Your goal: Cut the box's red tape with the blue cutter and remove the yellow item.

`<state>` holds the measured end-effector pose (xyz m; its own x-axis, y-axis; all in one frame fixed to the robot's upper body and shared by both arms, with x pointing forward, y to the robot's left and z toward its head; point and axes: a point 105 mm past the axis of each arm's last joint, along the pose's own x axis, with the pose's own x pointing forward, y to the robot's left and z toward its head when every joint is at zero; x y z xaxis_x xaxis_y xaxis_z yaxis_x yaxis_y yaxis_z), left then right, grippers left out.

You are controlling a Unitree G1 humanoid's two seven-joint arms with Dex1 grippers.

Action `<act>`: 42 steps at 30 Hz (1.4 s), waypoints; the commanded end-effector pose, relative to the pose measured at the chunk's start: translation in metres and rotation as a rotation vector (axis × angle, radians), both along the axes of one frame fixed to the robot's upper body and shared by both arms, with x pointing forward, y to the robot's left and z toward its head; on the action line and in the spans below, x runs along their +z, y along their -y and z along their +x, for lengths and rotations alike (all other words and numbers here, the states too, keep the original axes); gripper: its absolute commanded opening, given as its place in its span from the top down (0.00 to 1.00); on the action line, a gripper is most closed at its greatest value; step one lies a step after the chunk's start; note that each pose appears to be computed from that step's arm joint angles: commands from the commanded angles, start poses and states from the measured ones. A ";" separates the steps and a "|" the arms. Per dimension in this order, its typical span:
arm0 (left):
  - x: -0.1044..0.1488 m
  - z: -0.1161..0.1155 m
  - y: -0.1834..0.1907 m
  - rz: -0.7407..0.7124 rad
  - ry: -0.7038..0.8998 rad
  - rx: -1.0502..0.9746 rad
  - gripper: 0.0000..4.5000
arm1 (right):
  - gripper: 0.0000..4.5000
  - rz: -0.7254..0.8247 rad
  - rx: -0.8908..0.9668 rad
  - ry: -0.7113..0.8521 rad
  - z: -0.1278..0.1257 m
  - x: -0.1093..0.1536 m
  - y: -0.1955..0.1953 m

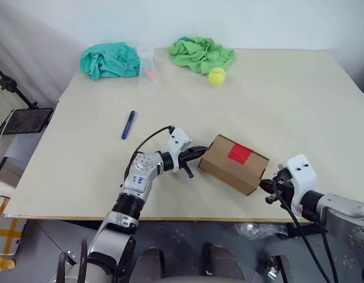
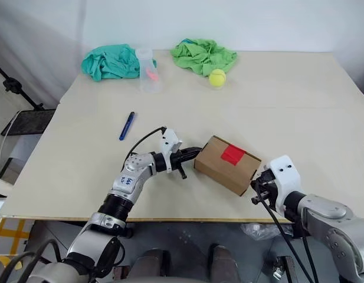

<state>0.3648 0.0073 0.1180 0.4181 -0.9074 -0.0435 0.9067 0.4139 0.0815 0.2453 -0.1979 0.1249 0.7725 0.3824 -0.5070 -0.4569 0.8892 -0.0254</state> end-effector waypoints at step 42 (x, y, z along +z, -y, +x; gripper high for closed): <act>0.084 0.089 -0.160 -0.001 0.066 0.840 0.00 | 0.01 -0.045 0.314 0.457 0.056 0.139 0.003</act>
